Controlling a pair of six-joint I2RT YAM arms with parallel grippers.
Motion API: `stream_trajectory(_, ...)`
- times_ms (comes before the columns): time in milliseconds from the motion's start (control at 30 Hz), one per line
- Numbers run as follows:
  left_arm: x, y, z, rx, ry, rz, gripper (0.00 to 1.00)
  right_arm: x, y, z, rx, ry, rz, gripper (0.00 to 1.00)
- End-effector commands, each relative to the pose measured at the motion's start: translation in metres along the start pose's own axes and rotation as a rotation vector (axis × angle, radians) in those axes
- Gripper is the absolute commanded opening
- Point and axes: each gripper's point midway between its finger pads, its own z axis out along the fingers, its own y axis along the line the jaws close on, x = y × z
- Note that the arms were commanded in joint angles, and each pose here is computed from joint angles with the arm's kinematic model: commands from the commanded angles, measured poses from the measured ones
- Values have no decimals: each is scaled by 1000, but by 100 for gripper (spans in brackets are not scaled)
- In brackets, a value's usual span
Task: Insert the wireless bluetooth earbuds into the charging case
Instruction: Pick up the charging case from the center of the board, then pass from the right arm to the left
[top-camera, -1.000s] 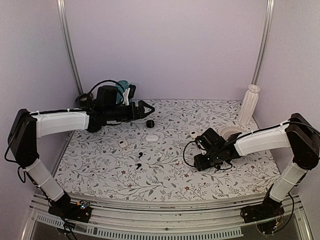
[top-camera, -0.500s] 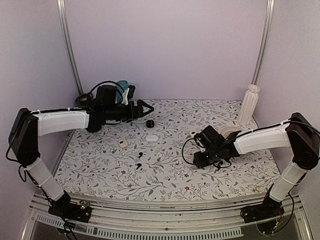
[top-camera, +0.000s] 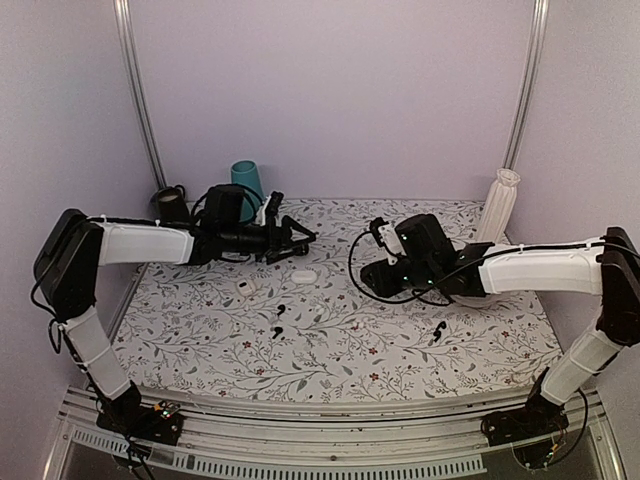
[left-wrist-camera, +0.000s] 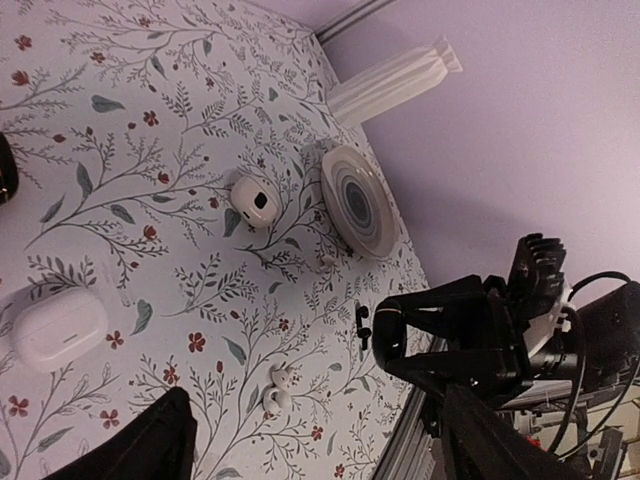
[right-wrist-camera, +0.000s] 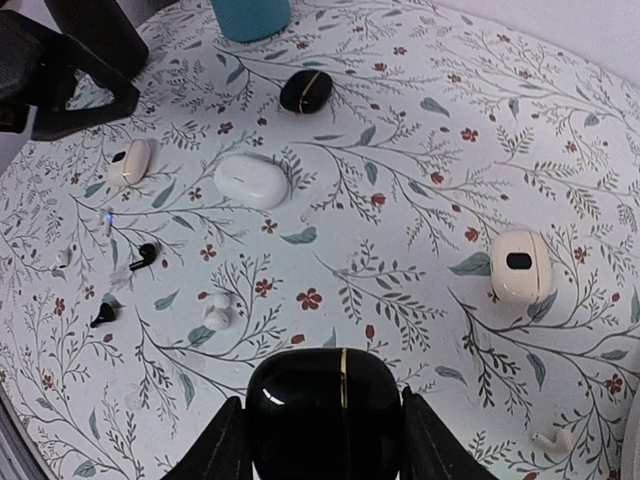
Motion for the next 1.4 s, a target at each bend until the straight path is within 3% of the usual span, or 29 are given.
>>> stream_trajectory(0,8,-18,6,89,51,20,83,-58,38,-25,-116,-217,-127,31)
stream_trajectory(300,30,-38,17,145,144,45,69,-81,60,-39,-121,-316,-281,31)
stream_trajectory(967,55,-64,40,157,245,130,61,-76,79,-27,-119,-269,-404,31)
stream_trajectory(1367,62,-71,45,172,268,145,46,-72,83,-20,-123,-247,-416,31)
